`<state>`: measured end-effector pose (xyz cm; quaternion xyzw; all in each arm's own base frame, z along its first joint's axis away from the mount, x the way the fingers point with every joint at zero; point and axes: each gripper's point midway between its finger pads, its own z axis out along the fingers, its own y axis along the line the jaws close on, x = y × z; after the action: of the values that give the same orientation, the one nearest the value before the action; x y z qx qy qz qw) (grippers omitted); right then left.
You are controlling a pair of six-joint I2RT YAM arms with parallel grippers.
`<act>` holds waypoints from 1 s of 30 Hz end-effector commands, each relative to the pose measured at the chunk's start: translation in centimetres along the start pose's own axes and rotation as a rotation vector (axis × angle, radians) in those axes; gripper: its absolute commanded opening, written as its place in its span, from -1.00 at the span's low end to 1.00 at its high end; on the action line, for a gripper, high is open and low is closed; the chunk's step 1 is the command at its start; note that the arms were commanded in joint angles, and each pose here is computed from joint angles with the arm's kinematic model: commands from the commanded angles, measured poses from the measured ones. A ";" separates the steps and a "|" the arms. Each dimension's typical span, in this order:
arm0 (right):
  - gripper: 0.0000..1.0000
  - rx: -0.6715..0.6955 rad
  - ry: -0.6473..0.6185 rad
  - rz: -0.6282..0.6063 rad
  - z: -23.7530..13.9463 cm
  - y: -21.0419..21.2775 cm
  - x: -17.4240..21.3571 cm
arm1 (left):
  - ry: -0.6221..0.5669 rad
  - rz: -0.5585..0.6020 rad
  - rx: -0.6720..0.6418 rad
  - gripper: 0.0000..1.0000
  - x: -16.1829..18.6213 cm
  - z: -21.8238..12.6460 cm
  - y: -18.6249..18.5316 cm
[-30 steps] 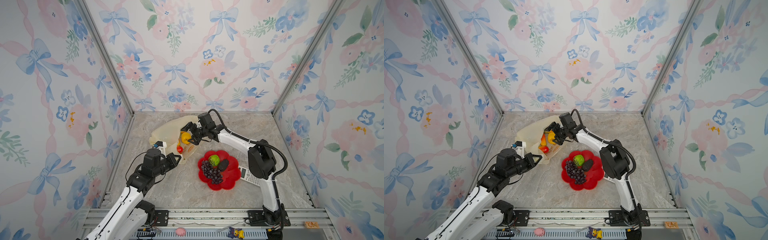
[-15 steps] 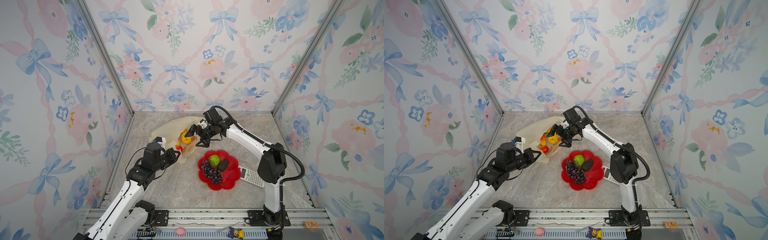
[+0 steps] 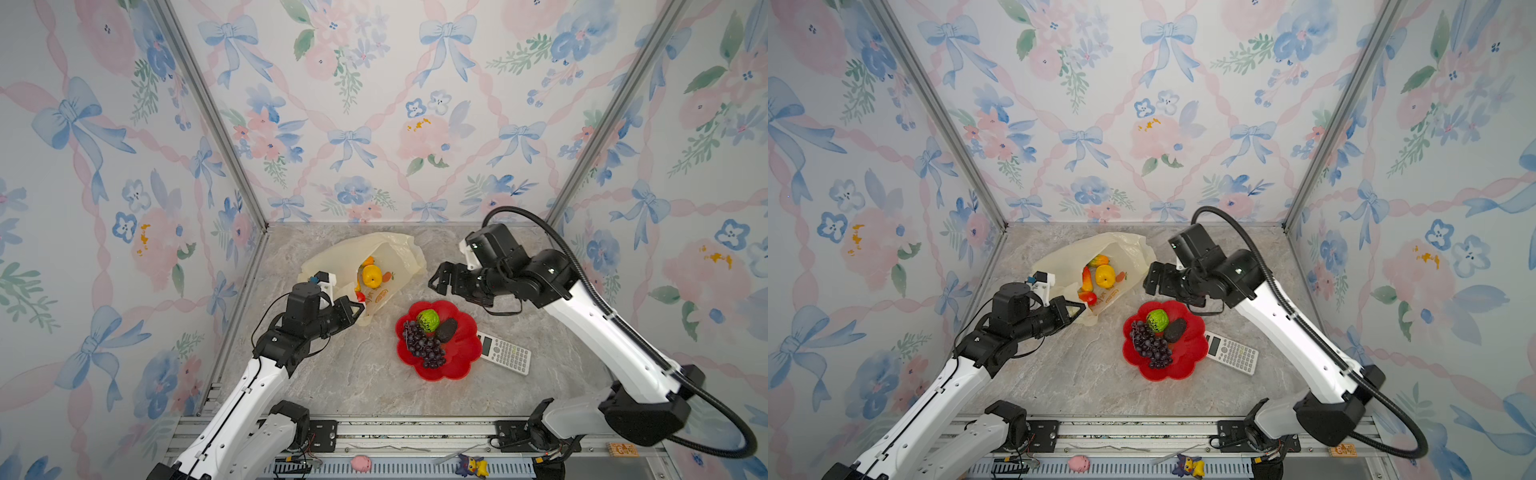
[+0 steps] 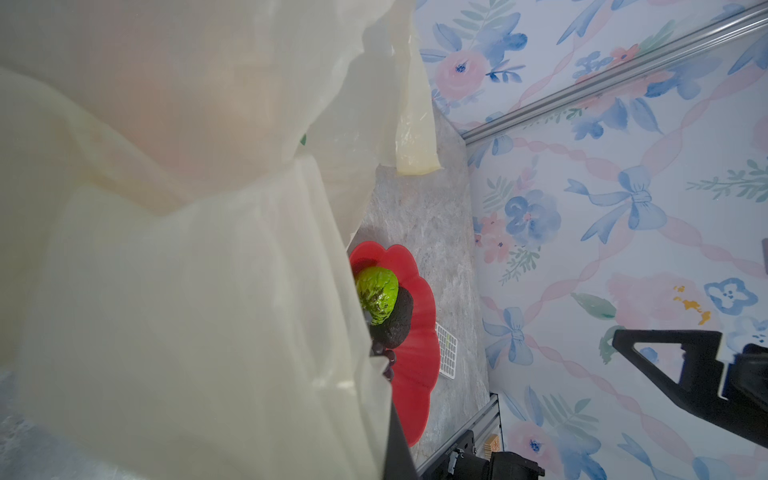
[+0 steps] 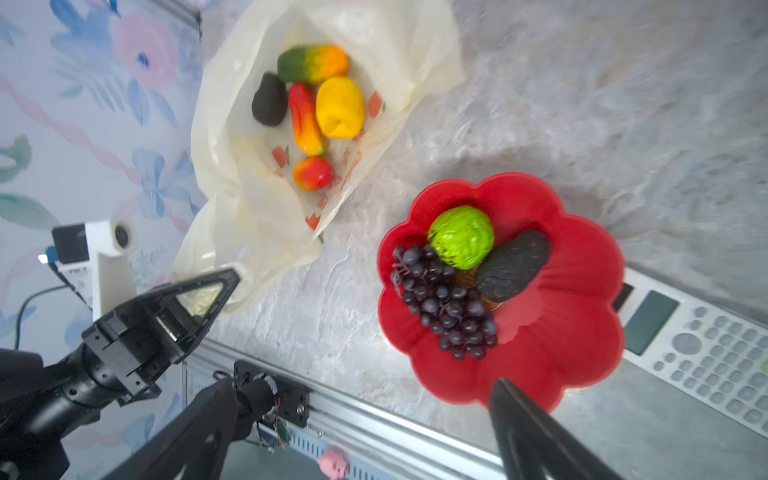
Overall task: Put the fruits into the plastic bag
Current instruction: 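Move the right gripper over the bowl and lower onto the dark avocado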
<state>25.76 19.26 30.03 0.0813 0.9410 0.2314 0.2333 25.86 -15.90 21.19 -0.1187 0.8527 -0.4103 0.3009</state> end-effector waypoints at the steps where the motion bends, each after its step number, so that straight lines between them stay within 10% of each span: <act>1: 0.92 0.037 -0.062 0.175 0.7 -7.3 -0.7 | -0.010 0.002 -0.005 -1.00 -0.4 -0.4 -0.2; 13: 0.94 0.121 0.129 0.457 3.7 -15.3 4.7 | -0.046 -0.010 -0.068 -1.00 -0.4 -0.3 1.5; 30: 0.57 0.143 0.090 0.613 10.7 -10.0 5.9 | -0.061 -0.026 -0.060 -1.00 0.5 -0.9 2.3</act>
<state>23.52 15.25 14.52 0.3579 0.9000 0.2305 0.0937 25.15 -14.51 19.50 -0.1439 0.8575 -0.3852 0.3091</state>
